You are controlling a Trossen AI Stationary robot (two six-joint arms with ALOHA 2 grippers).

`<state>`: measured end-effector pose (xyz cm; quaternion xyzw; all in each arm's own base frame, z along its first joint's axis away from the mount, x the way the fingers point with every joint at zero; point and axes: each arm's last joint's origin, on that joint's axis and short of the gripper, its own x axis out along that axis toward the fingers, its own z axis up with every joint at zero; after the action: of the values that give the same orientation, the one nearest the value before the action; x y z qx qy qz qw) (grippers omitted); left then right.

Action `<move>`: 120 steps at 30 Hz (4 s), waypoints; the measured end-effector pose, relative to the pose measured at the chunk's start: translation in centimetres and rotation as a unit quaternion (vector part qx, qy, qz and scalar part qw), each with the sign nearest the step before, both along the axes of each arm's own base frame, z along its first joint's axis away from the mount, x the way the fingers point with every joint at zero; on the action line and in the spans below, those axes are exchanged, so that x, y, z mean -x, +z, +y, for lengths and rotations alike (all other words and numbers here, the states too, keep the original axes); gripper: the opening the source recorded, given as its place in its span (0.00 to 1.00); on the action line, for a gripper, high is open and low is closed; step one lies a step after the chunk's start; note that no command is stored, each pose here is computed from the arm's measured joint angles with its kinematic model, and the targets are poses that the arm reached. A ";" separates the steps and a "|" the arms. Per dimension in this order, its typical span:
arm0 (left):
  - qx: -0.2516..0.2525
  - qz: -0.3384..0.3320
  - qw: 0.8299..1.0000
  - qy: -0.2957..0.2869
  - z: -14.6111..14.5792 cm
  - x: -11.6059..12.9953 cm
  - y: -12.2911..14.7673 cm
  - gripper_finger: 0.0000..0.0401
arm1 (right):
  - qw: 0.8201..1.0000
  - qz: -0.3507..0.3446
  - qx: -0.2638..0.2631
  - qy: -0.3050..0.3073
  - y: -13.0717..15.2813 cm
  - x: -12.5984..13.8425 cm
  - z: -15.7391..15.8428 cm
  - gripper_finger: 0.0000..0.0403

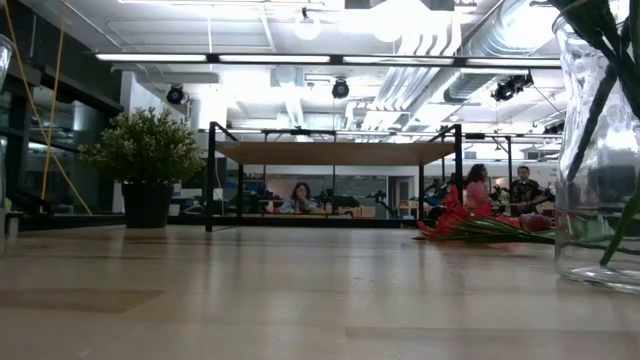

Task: Pick and place flowers into a vace then onto a shelf
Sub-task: Put the bottom orange flowers into the left transparent vase

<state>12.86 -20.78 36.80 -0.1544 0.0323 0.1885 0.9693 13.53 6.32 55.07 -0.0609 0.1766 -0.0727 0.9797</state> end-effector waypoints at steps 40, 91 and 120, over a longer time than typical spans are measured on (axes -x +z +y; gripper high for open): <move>-0.020 0.019 0.999 -0.024 0.7 2.7 -9.5 0.10 | 0.998 -0.051 -0.034 0.014 1.0 -1.1 0.8 0.33; 0.076 0.026 0.997 -0.016 1.6 3.1 -15.6 0.13 | 0.999 -0.032 -0.025 0.019 0.3 -2.8 1.8 0.33; 0.070 0.059 0.995 -0.024 1.4 3.1 -15.8 0.17 | 0.999 -0.032 -0.025 0.020 0.3 -2.8 1.8 0.33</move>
<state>9.79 -19.35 21.01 -0.2101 0.1067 0.1716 0.9566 16.31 8.16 55.40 -0.0376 0.1454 -0.0508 0.9874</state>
